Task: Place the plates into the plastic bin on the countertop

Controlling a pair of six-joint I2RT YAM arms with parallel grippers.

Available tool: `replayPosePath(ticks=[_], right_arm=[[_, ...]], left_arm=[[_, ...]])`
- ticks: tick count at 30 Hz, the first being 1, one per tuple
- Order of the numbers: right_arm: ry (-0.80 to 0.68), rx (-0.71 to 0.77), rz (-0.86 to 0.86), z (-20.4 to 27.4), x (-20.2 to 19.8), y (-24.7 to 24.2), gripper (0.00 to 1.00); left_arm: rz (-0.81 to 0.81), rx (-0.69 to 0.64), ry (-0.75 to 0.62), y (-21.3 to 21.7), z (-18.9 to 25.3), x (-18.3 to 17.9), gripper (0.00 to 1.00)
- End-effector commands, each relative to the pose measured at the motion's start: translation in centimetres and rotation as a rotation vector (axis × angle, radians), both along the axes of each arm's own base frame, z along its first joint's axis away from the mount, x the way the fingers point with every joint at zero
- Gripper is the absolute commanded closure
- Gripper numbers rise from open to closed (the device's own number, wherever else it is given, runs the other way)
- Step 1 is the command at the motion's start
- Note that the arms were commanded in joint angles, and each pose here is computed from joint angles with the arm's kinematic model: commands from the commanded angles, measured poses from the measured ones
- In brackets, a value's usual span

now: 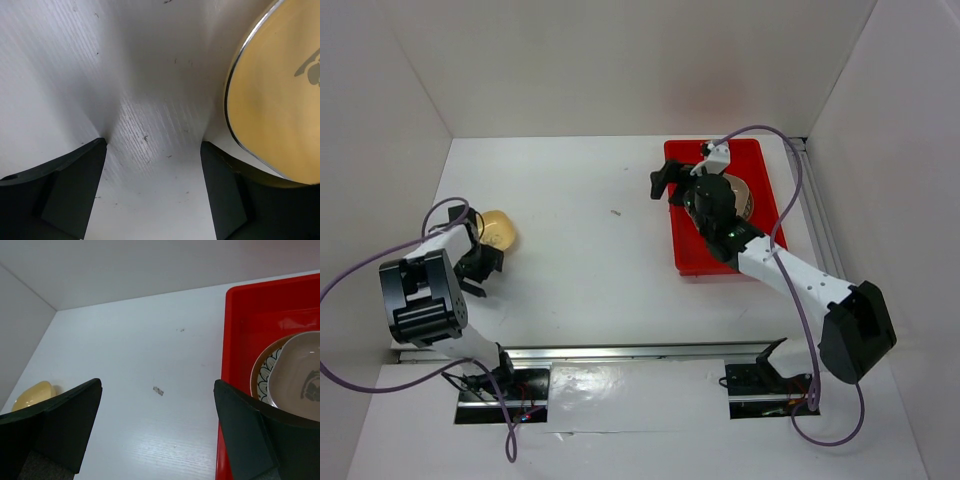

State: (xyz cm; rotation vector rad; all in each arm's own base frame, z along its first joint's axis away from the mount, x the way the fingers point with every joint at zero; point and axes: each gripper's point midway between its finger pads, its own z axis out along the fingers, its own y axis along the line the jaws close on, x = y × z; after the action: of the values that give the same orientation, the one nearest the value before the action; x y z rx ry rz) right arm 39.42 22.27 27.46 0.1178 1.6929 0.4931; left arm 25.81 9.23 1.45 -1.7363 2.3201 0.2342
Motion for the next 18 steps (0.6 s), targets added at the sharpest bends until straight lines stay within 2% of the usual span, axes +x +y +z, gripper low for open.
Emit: replayPosePath(ticks=[1,7,11,14,18], right_arm=[[-0.088,0.023,0.009,2.7,-0.3,0.1,0.0],[-0.045,0.004,0.03,1.3,0.9,2.2,0.0],[-0.016,-0.017,0.064,-0.1,0.8,4.1,0.0],[-0.024,-0.011,0.073,0.4,0.6,4.6,0.0],[-0.03,-0.031,0.075,0.4,0.7,4.5,0.0]], left_arm=[[0.011,-0.01,-0.029,-0.2,0.5,0.1,0.11],[-0.056,0.079,-0.258,-0.3,8.5,1.8,0.08],[-0.048,0.131,-0.341,0.9,13.3,4.2,0.08],[-0.028,0.143,-0.289,2.0,12.7,4.9,0.07],[-0.013,0.096,-0.179,2.7,9.5,5.5,0.07]])
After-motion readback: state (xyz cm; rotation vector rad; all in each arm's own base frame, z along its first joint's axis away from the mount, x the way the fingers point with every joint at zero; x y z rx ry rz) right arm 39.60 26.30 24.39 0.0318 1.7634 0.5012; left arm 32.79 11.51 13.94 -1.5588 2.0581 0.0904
